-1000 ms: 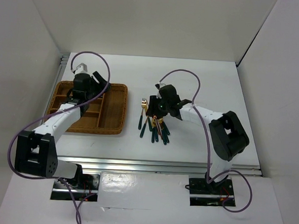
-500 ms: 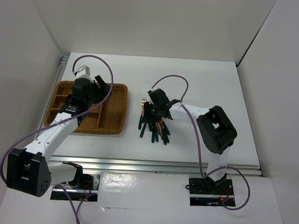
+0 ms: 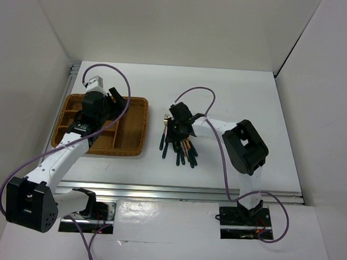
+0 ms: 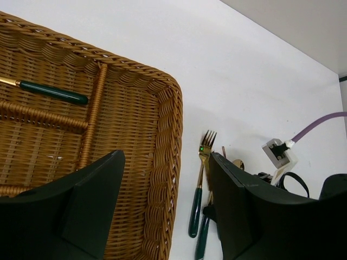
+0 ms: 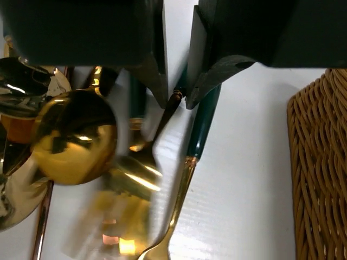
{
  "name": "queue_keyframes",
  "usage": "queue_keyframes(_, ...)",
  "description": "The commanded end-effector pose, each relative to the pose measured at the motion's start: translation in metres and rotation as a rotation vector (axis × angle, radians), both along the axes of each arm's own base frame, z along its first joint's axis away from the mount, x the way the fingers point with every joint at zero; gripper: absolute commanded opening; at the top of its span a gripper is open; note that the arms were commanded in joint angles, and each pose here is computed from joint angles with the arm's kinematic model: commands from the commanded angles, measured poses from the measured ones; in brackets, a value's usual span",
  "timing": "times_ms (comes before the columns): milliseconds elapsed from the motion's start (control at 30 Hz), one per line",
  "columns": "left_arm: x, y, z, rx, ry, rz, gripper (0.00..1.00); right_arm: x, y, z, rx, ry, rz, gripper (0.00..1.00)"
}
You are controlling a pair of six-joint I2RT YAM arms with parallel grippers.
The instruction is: Sort the eating utensils into containers
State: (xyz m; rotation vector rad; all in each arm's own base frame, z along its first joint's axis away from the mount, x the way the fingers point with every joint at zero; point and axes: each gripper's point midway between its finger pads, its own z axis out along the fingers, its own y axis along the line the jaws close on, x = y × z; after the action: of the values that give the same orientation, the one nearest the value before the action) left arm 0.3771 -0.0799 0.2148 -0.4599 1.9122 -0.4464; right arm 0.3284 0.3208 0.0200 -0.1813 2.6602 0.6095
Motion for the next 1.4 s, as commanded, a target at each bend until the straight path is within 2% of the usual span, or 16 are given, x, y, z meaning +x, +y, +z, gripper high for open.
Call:
queue_keyframes(0, -0.002, -0.003, 0.012, 0.029, -0.051, -0.024, 0.77, 0.001, -0.003, -0.013, -0.063, 0.017, -0.017, 0.22)
queue_keyframes(33, -0.002, -0.003, 0.012, 0.037, -0.052, -0.027, 0.77, 0.0, -0.006, -0.018, -0.082, 0.025, -0.023, 0.11)
queue_keyframes(167, -0.006, -0.012, 0.008, 0.037, -0.034, -0.059, 0.77, 0.005, -0.013, -0.018, -0.121, 0.005, -0.049, 0.0)
queue_keyframes(300, -0.014, -0.037, -0.005, 0.006, 0.004, -0.176, 0.77, 0.01, -0.017, 0.004, -0.12, -0.039, -0.069, 0.0)
queue_keyframes(467, -0.035, -0.072, -0.028, -0.095, 0.046, -0.347, 0.78, 0.016, -0.019, 0.06, -0.052, -0.154, -0.084, 0.0)
queue_keyframes(500, -0.042, -0.092, -0.019, -0.134, -0.001, -0.457, 0.78, 0.018, -0.02, 0.077, -0.036, -0.189, -0.095, 0.0)
queue_keyframes(600, -0.068, -0.128, -0.03, -0.234, 0.007, -0.634, 0.78, 0.026, -0.021, 0.106, -0.004, -0.27, -0.115, 0.0)
queue_keyframes(700, -0.075, -0.154, -0.031, -0.268, -0.015, -0.727, 0.78, 0.035, -0.02, 0.136, 0.06, -0.341, -0.134, 0.0)
queue_keyframes(800, -0.072, -0.174, -0.034, -0.264, -0.037, -0.79, 0.78, 0.034, -0.017, 0.156, 0.132, -0.389, -0.135, 0.0)
queue_keyframes(933, -0.073, -0.185, -0.04, -0.269, -0.069, -0.829, 0.78, 0.034, -0.017, 0.159, 0.155, -0.386, -0.137, 0.0)
queue_keyframes(1167, -0.063, -0.208, -0.055, -0.285, -0.027, -0.876, 0.76, 0.023, -0.003, 0.171, 0.267, -0.382, -0.091, 0.0)
queue_keyframes(1333, -0.053, -0.219, -0.051, -0.297, -0.035, -0.893, 0.69, 0.017, 0.001, 0.172, 0.293, -0.369, -0.061, 0.0)
queue_keyframes(1367, -0.053, -0.219, -0.051, -0.297, -0.034, -0.893, 0.63, 0.015, -0.001, 0.167, 0.286, -0.361, -0.06, 0.0)
